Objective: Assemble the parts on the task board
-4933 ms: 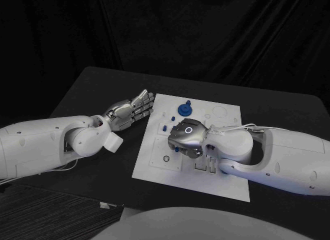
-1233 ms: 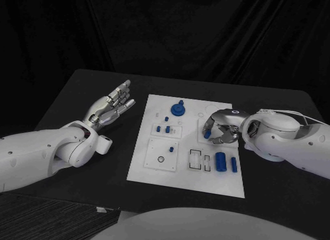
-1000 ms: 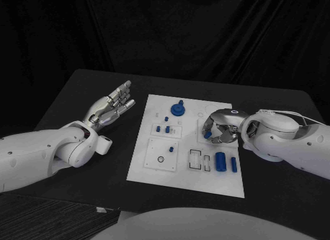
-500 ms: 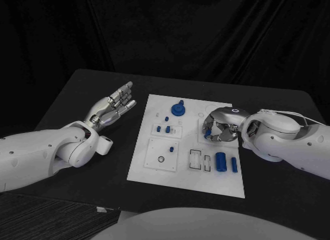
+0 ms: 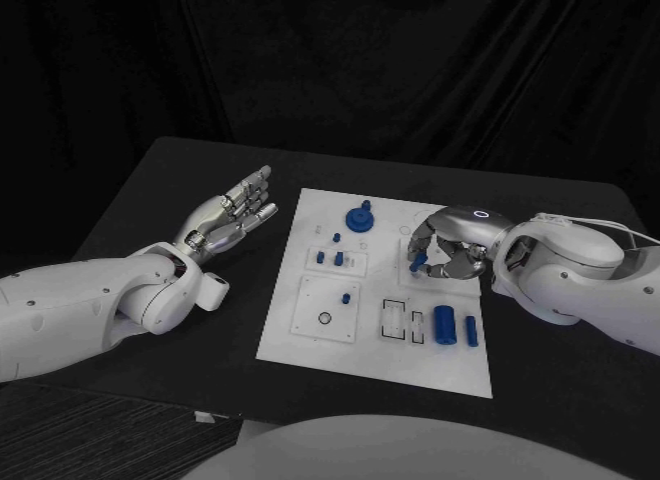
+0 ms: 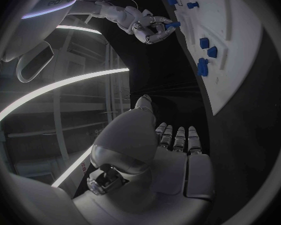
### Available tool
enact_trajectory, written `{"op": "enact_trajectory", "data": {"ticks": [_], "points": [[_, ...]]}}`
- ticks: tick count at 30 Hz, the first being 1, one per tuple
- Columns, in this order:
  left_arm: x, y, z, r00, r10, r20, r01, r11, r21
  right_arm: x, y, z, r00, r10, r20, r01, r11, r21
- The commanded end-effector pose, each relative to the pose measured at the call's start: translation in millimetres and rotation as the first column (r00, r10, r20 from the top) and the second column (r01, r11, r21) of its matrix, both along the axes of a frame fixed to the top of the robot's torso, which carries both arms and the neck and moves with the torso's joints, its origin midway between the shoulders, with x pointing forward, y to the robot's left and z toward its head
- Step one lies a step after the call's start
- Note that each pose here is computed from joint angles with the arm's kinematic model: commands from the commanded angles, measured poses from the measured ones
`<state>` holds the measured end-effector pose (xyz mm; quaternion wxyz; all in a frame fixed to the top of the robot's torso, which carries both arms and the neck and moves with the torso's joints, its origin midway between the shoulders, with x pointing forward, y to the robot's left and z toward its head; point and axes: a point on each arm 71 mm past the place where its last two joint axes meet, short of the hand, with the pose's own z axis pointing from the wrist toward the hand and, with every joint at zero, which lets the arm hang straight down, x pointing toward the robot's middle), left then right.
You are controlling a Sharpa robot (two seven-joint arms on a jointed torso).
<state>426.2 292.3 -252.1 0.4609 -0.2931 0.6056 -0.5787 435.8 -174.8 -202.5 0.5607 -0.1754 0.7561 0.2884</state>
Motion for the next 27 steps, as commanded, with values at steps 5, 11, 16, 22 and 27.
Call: {"op": "enact_trajectory", "data": {"ticks": [5,11,16,22,27], "points": [[-1.8,-3.0,3.6,0.998,-0.028,0.062,0.030,0.999,-0.035,-11.3,22,33.5,0.996,0.053,0.073,-0.055,0.998,0.027],[-1.9,-5.4,2.5,0.998,-0.035,0.059,0.038,0.999,-0.039,-28.4,57,38.8,0.977,0.171,0.124,-0.170,0.985,-0.015],[-2.1,-7.3,2.3,0.997,-0.040,0.061,0.042,0.998,-0.042,-38.7,84,26.9,0.957,0.260,0.128,-0.254,0.965,-0.062],[-3.4,-7.6,2.7,0.997,-0.040,0.060,0.043,0.998,-0.044,-47.5,110,10.9,0.937,0.331,0.110,-0.322,0.942,-0.091],[-4.0,-7.5,2.8,0.997,-0.040,0.059,0.042,0.998,-0.044,-54.0,126,-0.6,0.921,0.375,0.108,-0.365,0.926,-0.101]]}}
